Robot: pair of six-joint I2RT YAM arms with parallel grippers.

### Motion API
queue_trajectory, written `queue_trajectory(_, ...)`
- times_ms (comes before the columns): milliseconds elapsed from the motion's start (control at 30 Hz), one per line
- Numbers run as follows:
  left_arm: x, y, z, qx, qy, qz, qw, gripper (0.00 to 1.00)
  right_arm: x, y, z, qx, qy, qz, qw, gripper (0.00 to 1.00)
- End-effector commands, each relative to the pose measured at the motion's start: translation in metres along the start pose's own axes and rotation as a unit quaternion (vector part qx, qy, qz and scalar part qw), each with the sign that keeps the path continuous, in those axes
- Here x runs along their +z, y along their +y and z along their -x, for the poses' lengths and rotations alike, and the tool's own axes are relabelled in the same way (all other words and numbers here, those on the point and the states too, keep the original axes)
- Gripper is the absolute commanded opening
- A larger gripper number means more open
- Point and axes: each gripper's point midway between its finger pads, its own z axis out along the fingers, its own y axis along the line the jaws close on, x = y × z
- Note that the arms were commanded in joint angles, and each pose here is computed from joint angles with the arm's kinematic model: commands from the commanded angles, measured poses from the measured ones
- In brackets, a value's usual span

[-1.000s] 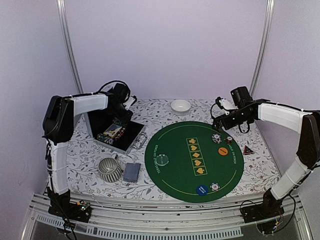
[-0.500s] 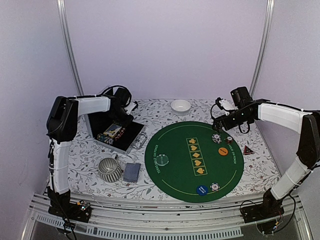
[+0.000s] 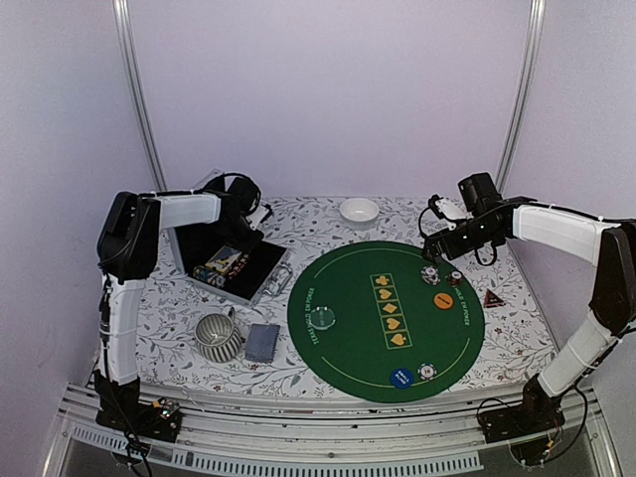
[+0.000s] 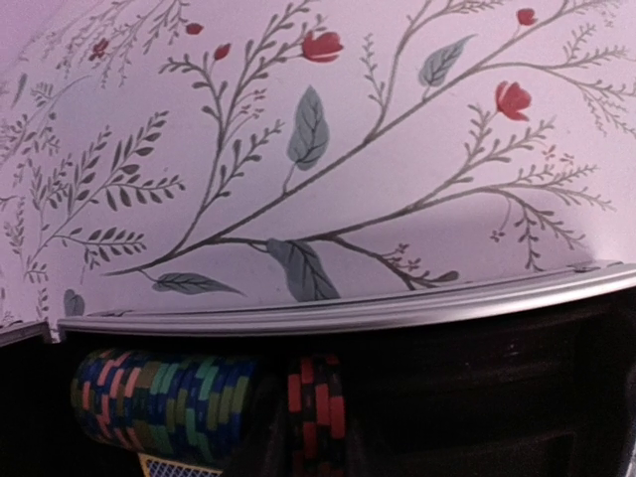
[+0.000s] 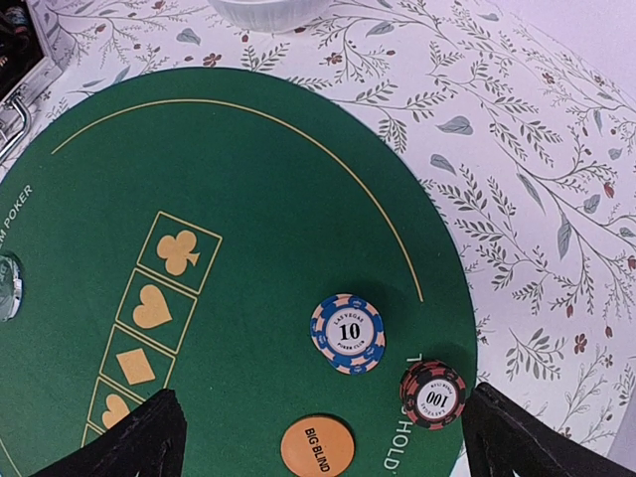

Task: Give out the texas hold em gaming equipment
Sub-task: Pick up the pile of poker chips from the chip case, then pass from the left arm to the right

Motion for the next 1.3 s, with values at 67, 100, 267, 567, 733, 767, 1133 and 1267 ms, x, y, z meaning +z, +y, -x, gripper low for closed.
queue_trajectory(67,-0.005,0.007,0.001,-0.016,0.002,0.001,1.0,0.0,-0.01,0.001,0.012,-0.003,-0.014,0.0,1.0,0.99)
queue_trajectory(100,-0.013,0.006,0.005,-0.021,-0.007,-0.005,1.0,0.0,-0.012,0.002,0.014,-0.004,-0.018,0.001,1.0,0.99)
queue_trajectory(267,-0.071,0.004,0.038,-0.041,-0.073,-0.031,0.996,0.0,-0.032,0.014,0.035,-0.024,-0.062,0.004,0.998,0.99)
queue_trajectory(567,-0.228,-0.047,0.086,-0.071,-0.246,-0.209,0.944,0.0,-0.089,0.126,0.101,-0.214,-0.236,-0.016,0.948,0.99)
queue_trajectory(733,-0.283,-0.097,0.071,-0.081,-0.274,-0.366,0.886,0.0,-0.124,0.211,0.137,-0.306,-0.384,0.005,0.871,0.99)
queue_trajectory(767,-0.293,-0.107,0.067,-0.076,-0.275,-0.391,0.875,0.0,-0.125,0.227,0.143,-0.319,-0.398,0.01,0.86,0.99)
queue_trajectory(1133,-0.341,-0.144,0.047,-0.062,-0.284,-0.468,0.834,0.0,-0.096,0.315,0.178,-0.392,-0.431,-0.002,0.813,0.97)
queue_trajectory(1267,-0.341,-0.148,0.047,-0.062,-0.28,-0.476,0.831,0.0,-0.09,0.325,0.181,-0.395,-0.434,0.0,0.809,0.85)
